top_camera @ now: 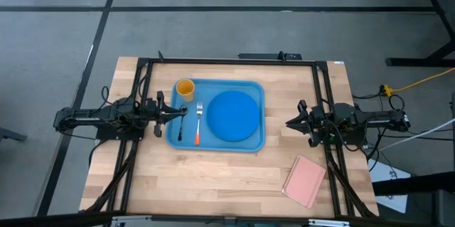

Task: Pick and place plate/cup/fork/spoon on tray
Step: Return to Home Position

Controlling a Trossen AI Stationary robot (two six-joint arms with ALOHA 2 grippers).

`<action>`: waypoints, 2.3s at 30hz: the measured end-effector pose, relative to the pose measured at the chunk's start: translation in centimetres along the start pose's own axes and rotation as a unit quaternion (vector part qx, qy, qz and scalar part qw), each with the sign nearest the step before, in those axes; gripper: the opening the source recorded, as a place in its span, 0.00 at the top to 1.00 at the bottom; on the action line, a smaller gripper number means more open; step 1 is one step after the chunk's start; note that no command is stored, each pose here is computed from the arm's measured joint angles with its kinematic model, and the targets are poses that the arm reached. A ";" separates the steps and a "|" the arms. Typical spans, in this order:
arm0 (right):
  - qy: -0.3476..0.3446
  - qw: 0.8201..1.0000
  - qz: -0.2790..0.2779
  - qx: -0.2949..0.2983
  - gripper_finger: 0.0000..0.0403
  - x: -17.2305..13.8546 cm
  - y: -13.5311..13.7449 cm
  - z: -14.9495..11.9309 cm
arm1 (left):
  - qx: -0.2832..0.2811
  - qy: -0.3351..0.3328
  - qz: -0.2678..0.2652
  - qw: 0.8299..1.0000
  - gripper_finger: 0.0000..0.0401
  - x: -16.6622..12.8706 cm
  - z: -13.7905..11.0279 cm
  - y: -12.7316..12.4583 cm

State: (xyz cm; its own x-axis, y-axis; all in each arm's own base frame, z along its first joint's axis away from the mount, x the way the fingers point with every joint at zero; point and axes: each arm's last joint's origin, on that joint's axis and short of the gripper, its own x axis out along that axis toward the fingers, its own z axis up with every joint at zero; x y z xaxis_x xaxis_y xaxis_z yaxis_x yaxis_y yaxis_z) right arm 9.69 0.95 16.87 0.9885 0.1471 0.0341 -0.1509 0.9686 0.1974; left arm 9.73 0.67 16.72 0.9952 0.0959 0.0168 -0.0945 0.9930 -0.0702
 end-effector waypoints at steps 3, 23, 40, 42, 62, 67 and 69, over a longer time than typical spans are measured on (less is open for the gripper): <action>0.000 1.000 0.000 0.000 0.87 0.0 0.0 0.0 | 0.000 0.000 0.000 1.000 0.87 0.0 0.0 0.0; 0.000 1.000 0.000 0.000 0.87 0.0 0.0 0.0 | 0.000 0.000 0.000 1.000 0.87 0.0 0.0 0.0; 0.000 1.000 0.000 0.000 0.87 0.0 0.0 0.0 | 0.000 0.000 0.000 1.000 0.87 0.0 0.0 0.0; 0.000 1.000 0.000 0.000 0.87 0.0 0.0 0.0 | 0.000 0.000 0.000 1.000 0.87 0.0 0.0 0.0; 0.000 1.000 0.000 0.000 0.87 0.0 0.0 0.0 | 0.000 0.000 0.000 1.000 0.87 0.0 0.0 0.0; 0.000 1.000 0.000 0.000 0.87 0.0 0.0 0.0 | 0.000 0.000 0.000 1.000 0.87 0.0 0.0 0.0; 0.000 1.000 0.000 0.000 0.87 0.0 0.0 0.0 | 0.000 0.000 0.000 1.000 0.87 0.0 0.0 0.0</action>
State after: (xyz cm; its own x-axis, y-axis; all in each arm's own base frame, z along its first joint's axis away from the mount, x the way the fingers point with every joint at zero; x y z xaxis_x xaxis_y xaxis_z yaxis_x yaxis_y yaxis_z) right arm 9.69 0.95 16.87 0.9885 0.1472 0.0344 -0.1511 0.9686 0.1973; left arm 9.73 0.66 16.72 0.9953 0.0958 0.0167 -0.0944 0.9930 -0.0704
